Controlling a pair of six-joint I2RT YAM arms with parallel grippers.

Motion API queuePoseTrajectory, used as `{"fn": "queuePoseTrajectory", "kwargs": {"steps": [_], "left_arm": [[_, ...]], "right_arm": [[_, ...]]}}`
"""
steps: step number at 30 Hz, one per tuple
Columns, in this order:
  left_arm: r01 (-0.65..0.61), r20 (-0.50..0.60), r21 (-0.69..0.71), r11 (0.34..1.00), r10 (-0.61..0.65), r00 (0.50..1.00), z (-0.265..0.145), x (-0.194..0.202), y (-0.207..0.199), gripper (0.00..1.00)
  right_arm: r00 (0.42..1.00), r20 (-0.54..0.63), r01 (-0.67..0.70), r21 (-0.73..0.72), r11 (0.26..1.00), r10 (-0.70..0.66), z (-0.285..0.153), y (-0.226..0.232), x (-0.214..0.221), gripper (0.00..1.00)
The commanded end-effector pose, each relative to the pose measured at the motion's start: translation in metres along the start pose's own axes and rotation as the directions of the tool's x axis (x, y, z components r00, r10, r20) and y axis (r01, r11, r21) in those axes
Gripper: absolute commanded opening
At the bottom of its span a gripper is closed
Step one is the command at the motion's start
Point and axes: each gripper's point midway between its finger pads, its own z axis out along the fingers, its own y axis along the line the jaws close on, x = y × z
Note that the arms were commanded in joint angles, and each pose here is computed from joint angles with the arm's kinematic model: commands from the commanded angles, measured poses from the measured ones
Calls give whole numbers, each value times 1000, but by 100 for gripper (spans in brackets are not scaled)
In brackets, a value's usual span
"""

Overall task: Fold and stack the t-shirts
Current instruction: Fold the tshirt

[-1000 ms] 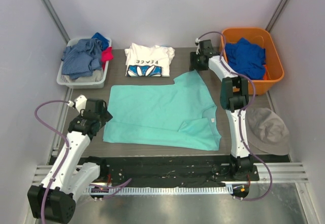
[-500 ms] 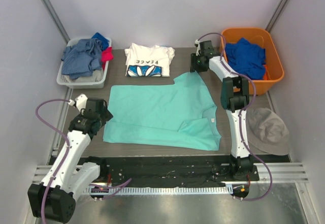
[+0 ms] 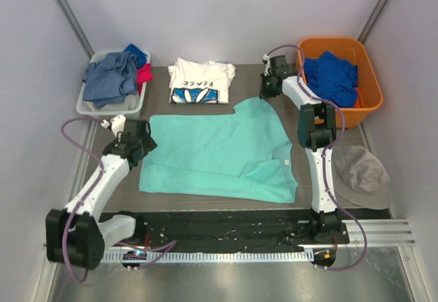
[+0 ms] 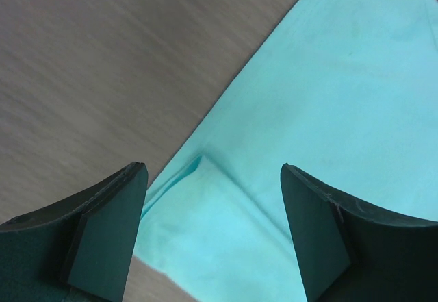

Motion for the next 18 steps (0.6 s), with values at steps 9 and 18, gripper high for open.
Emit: {"fn": "queuePoseTrajectory", "kwargs": {"steps": [9, 18], "left_arm": [[-12, 84, -7, 1000, 13, 996, 95, -71, -112, 82], [-1, 46, -58, 998, 4, 999, 158, -52, -135, 80]], "right_arm": [[999, -6, -54, -41, 998, 53, -15, 0, -3, 1], [995, 8, -95, -71, 993, 96, -16, -10, -9, 1]]}}
